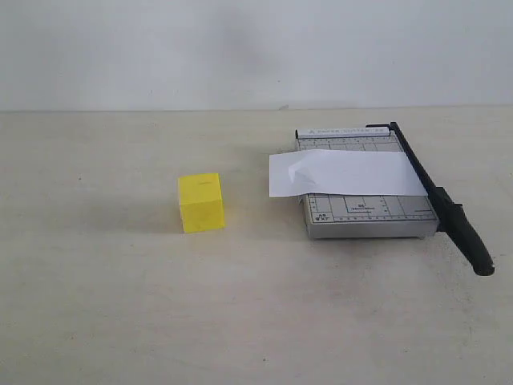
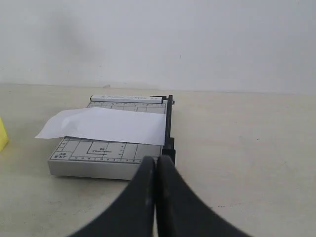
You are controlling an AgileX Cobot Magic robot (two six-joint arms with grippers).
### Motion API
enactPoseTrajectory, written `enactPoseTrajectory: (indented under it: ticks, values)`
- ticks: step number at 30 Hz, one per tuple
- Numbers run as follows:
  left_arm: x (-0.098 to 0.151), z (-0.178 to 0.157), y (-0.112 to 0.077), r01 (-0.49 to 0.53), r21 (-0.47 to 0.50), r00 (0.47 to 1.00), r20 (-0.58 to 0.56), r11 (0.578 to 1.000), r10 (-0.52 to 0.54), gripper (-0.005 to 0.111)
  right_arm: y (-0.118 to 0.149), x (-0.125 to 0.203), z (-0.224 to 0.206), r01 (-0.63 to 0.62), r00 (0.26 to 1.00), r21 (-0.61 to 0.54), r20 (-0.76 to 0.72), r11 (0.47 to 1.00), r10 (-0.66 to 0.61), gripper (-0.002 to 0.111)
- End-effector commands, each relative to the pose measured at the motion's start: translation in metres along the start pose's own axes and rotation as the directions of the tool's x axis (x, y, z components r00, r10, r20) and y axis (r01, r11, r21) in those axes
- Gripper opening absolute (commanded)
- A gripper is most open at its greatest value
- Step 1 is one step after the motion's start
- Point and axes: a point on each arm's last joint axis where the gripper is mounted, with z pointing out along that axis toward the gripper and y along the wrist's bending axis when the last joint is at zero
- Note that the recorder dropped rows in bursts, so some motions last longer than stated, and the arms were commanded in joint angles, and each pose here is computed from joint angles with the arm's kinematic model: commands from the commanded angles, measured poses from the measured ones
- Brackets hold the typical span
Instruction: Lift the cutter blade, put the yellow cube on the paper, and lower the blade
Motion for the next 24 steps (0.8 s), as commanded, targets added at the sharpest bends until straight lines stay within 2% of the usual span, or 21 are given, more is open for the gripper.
enactPoseTrajectory:
  ticks: [1,7,8,10,11,12,13,14,16,17,19,23,24]
  values:
    - [-0.002,0.0,0.001,-0.008,-0.007,1.0,0.015,1.0,0.008,0.005,0.0,-0.001,-0.001,0.001,1.0,0.004,0.011,1.0,-0.001,0.0]
    - [-0.002,0.0,0.001,-0.008,-0.007,1.0,0.015,1.0,0.008,0.005,0.0,-0.001,-0.001,0.001,1.0,0.004,0.011,1.0,-0.001,0.0]
    - [-0.002,0.0,0.001,-0.008,-0.007,1.0,0.015,1.0,0.008,0.005,-0.001,-0.001,-0.001,0.032,0.999,0.007,0.013,0.999,-0.032,0.0]
    - [-0.002,0.0,0.001,-0.008,-0.007,1.0,0.015,1.0,0.008,0.005,-0.002,-0.004,-0.001,0.225,0.973,0.037,0.043,0.974,-0.227,0.0]
    - [-0.002,0.0,0.001,-0.008,-0.007,1.0,0.015,1.0,0.008,0.005,-0.002,-0.007,-0.001,0.256,0.963,0.047,0.07,0.965,-0.259,0.0]
    - [-0.002,0.0,0.001,-0.008,-0.007,1.0,0.015,1.0,0.008,0.005,-0.002,-0.01,-0.001,0.203,0.972,0.047,0.11,0.978,-0.207,0.0]
    - [-0.002,0.0,0.001,-0.008,-0.007,1.0,0.015,1.0,0.008,0.005,-0.002,-0.016,-0.002,0.025,0.983,0.027,0.18,0.999,-0.029,0.0]
    - [-0.002,0.0,0.001,-0.008,-0.007,1.0,0.015,1.0,0.008,0.005,-0.002,-0.02,-0.003,-0.142,0.965,-0.003,0.222,0.99,0.139,0.0]
    - [-0.002,0.0,0.001,-0.008,-0.007,1.0,0.015,1.0,0.008,0.005,-0.005,-0.027,-0.005,-0.397,0.868,-0.068,0.297,0.915,0.399,0.0]
    - [-0.002,0.0,0.001,-0.008,-0.007,1.0,0.015,1.0,0.008,0.005,-0.007,-0.03,-0.006,-0.461,0.824,-0.091,0.326,0.883,0.464,0.0]
    - [-0.002,0.0,0.001,-0.008,-0.007,1.0,0.015,1.0,0.008,0.005,-0.009,-0.035,-0.008,-0.508,0.769,-0.119,0.384,0.853,0.511,0.0]
    - [-0.002,0.0,0.001,-0.008,-0.007,1.0,0.015,1.0,0.008,0.005,-0.013,-0.043,-0.013,-0.522,0.707,-0.147,0.477,0.84,0.523,0.0]
    - [-0.002,0.0,0.001,-0.008,-0.007,1.0,0.015,1.0,0.008,0.005,-0.014,-0.046,-0.015,-0.565,0.648,-0.188,0.501,0.803,0.574,0.0]
